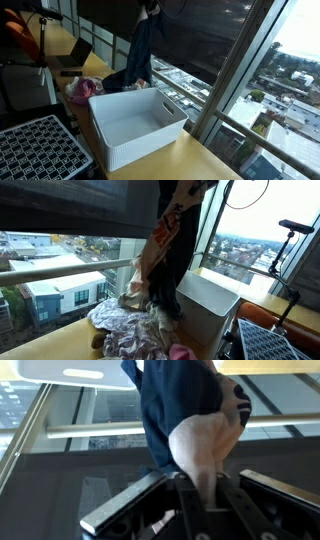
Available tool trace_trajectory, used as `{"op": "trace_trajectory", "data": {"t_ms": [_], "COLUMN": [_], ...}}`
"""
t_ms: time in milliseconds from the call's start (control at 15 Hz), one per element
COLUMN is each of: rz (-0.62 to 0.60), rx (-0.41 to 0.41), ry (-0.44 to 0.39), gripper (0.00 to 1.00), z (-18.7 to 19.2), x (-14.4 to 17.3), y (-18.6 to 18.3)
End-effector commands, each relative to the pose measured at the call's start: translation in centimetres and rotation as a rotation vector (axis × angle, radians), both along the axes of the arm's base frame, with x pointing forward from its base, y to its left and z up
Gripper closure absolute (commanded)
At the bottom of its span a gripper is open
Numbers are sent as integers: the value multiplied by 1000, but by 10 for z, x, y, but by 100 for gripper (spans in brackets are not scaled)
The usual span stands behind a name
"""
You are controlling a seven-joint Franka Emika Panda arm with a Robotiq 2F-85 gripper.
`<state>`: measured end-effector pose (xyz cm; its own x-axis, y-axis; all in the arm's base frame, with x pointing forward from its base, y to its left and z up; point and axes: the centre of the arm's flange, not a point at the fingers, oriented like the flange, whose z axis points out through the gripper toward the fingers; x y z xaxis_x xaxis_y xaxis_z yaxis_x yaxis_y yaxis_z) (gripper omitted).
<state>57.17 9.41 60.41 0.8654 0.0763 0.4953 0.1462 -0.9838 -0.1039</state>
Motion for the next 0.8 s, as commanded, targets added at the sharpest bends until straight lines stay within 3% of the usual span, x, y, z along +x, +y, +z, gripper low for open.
{"op": "trace_trajectory", "data": {"t_ms": [0, 400, 533, 733], "rz": [-31, -91, -110, -123], "rx": [13, 5, 1, -9], "ry": [-101, -265, -291, -278], "gripper": [96, 96, 96, 96], "z": [92, 231, 251, 230], "x": [-1, -23, -30, -31], "y": [-42, -101, -115, -123]}}
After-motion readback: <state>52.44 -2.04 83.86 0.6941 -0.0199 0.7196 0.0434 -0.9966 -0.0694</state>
